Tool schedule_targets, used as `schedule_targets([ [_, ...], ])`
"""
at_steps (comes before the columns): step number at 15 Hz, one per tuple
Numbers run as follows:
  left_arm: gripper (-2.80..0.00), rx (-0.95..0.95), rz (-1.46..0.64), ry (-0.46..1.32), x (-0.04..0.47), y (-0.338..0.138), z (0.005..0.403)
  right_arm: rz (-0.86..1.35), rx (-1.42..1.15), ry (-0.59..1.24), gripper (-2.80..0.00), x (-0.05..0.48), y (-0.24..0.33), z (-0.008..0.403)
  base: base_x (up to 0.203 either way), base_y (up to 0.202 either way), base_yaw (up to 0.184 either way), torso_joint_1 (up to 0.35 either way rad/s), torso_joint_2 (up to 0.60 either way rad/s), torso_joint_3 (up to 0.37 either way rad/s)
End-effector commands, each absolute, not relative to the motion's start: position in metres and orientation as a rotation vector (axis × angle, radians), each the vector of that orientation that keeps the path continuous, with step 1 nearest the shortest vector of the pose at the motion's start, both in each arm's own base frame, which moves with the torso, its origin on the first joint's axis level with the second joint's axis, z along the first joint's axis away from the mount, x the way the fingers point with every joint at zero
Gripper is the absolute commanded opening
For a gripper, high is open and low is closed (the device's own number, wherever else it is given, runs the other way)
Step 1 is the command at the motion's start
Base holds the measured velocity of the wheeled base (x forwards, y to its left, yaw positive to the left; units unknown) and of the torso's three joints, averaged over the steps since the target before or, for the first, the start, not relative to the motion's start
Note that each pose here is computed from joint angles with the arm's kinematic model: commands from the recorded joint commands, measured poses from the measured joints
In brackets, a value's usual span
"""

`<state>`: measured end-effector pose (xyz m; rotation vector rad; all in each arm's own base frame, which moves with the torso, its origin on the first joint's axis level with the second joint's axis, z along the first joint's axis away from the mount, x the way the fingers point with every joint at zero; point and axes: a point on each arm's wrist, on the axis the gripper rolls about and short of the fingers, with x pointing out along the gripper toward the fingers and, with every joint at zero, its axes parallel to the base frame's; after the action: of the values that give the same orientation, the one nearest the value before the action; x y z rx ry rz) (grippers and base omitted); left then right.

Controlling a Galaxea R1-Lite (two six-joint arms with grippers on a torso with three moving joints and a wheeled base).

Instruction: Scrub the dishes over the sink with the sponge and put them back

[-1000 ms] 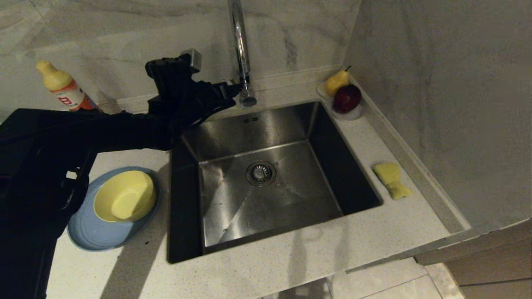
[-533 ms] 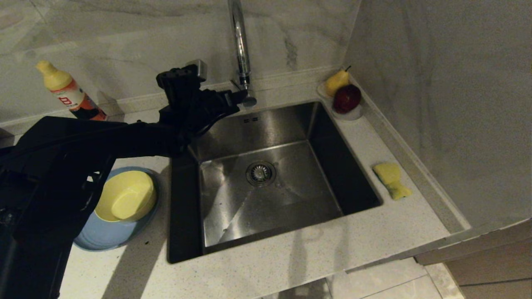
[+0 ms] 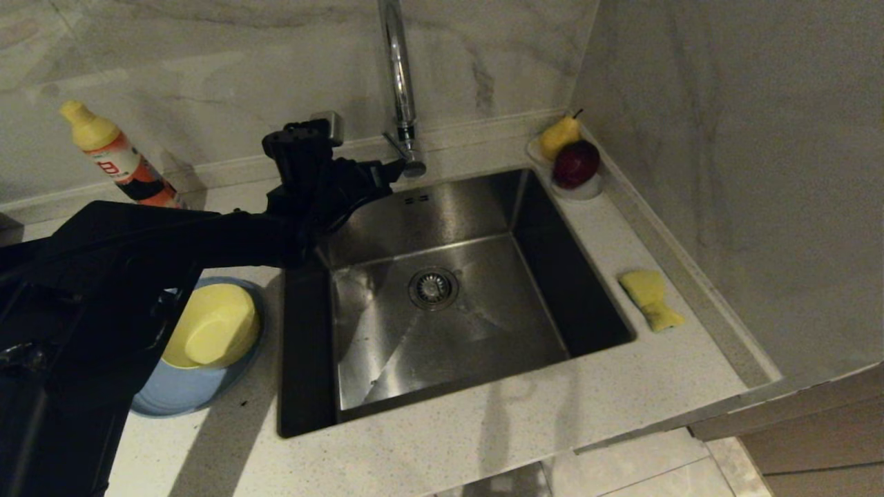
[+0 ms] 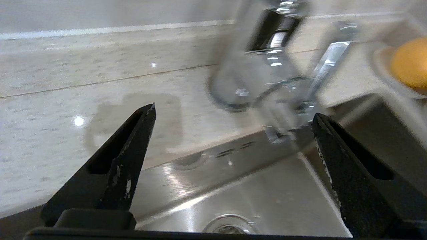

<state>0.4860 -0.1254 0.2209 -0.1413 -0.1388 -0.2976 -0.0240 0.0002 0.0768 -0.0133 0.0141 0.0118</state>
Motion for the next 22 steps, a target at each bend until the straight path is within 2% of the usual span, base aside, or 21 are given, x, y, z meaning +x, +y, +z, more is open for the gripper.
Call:
schedule_targets([
  [1, 0.0, -0.139, -0.282, -0.137, 0.489, -0.118, 0.218, 0.012, -0.014, 0.012, -2.8, -0.024, 0.0, 0.077, 0.0, 0.0, 0.0, 0.0, 0.0, 0.0],
  [6, 0.0, -0.145, -0.282, -0.146, 0.488, -0.112, 0.223, 0.012, -0.014, 0.012, -2.8, -0.024, 0.0, 0.077, 0.0, 0.0, 0.0, 0.0, 0.0, 0.0],
  [10, 0.0, -0.211, -0.311, -0.181, 0.467, -0.116, 0.26, 0.012, -0.014, 0.012, -2.8, -0.024, 0.0, 0.077, 0.0, 0.0, 0.0, 0.0, 0.0, 0.0],
  [14, 0.0, -0.254, -0.327, -0.137, 0.442, -0.118, 0.288, 0.012, -0.014, 0.012, -2.8, -0.024, 0.0, 0.077, 0.0, 0.0, 0.0, 0.0, 0.0, 0.0],
  [18, 0.0, -0.245, -0.327, 0.016, 0.399, -0.115, 0.316, 0.012, -0.014, 0.012, -2.8, -0.024, 0.0, 0.077, 0.0, 0.0, 0.0, 0.0, 0.0, 0.0],
  [20, 0.0, -0.224, -0.355, 0.125, 0.376, -0.124, 0.319, 0.012, -0.014, 0.012, -2.8, -0.024, 0.0, 0.077, 0.0, 0.0, 0.0, 0.0, 0.0, 0.0],
  [22, 0.0, -0.224, -0.37, 0.141, 0.371, -0.129, 0.311, 0.012, -0.014, 0.012, -2.8, -0.024, 0.0, 0.077, 0.0, 0.0, 0.0, 0.0, 0.0, 0.0],
])
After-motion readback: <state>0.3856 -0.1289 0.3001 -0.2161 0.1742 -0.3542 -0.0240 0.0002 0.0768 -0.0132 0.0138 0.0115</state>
